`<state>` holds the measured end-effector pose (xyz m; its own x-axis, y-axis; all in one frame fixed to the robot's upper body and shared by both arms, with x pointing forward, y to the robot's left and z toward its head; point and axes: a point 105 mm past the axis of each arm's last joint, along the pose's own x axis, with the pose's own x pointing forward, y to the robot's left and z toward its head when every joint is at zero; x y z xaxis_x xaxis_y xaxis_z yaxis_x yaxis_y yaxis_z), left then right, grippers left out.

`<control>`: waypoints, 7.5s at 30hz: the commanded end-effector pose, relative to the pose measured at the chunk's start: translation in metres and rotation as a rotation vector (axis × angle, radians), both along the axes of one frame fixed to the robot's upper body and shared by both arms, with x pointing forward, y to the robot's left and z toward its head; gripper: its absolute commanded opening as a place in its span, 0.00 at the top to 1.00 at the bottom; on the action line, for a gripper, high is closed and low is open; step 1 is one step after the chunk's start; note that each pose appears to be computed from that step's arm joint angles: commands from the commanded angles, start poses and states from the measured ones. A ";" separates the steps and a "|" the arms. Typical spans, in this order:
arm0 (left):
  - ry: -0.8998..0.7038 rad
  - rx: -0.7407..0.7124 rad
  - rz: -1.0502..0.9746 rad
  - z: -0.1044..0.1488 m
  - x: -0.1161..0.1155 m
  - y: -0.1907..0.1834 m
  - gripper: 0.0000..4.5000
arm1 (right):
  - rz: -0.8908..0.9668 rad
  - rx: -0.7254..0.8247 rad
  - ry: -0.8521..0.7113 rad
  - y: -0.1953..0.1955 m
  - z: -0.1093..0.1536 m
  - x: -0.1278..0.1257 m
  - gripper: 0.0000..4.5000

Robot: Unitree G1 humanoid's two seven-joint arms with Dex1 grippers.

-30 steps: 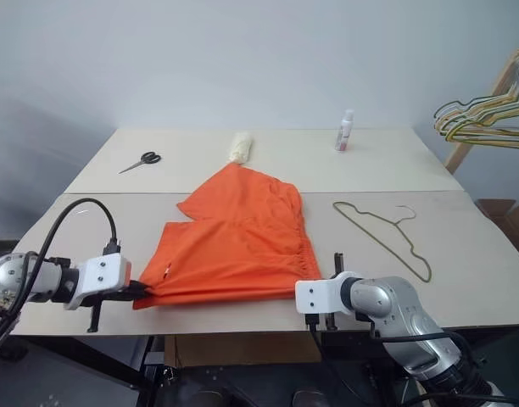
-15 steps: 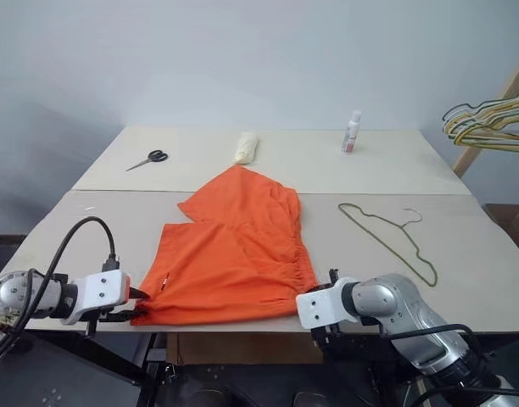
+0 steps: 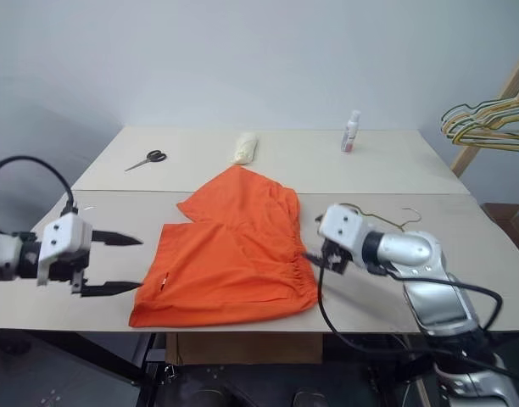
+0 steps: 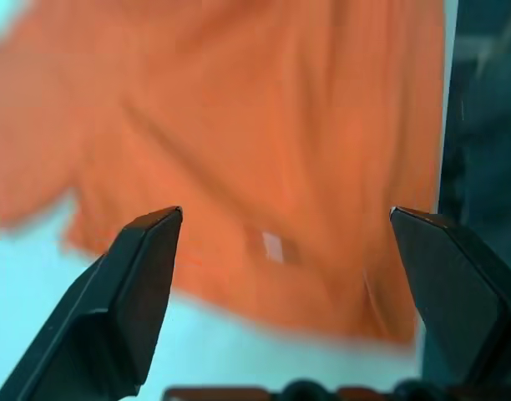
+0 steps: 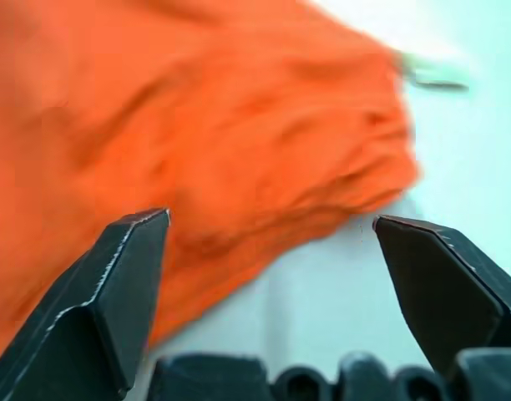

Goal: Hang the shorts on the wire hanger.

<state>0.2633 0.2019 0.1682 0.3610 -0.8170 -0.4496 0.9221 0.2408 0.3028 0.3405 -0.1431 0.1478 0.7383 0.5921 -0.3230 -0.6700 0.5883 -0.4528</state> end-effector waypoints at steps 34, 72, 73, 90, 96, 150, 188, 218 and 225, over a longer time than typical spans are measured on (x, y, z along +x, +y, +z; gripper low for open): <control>0.145 0.129 0.069 -0.118 0.003 -0.082 0.04 | -0.115 0.022 -0.101 0.085 -0.046 0.072 0.00; -0.004 -0.258 0.028 -0.044 0.011 -0.096 0.02 | -0.226 0.170 0.003 -0.018 -0.001 0.052 0.00; -0.024 -0.268 0.028 -0.039 0.012 -0.094 0.02 | -0.256 0.156 0.021 -0.032 -0.004 0.052 0.00; -0.045 -0.222 -0.057 -0.024 0.002 -0.085 0.02 | -0.489 0.006 0.410 -0.157 -0.062 0.047 0.00; -0.031 -0.231 -0.084 -0.020 -0.010 -0.086 0.02 | -0.465 0.010 0.489 -0.159 -0.068 0.046 0.00; 0.234 -1.143 0.406 0.083 0.084 -0.130 0.14 | -0.036 0.325 -0.490 0.081 0.047 -0.031 1.00; 0.085 -1.142 -0.248 0.123 0.015 -0.043 1.00 | 0.504 0.526 0.443 0.008 0.066 -0.074 0.01; 0.140 -1.253 -0.323 0.122 0.014 -0.058 1.00 | 0.724 0.615 0.588 0.069 0.050 -0.065 0.09; 0.145 -1.264 -0.319 0.120 0.016 -0.063 1.00 | 0.725 0.621 0.585 0.067 0.051 -0.065 0.61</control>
<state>0.2849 0.1422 0.2790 0.1219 -0.7386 0.6630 0.9901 0.0438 -0.1332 0.2756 -0.0755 0.1821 -0.0041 0.9992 -0.0403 -0.9376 0.0102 0.3475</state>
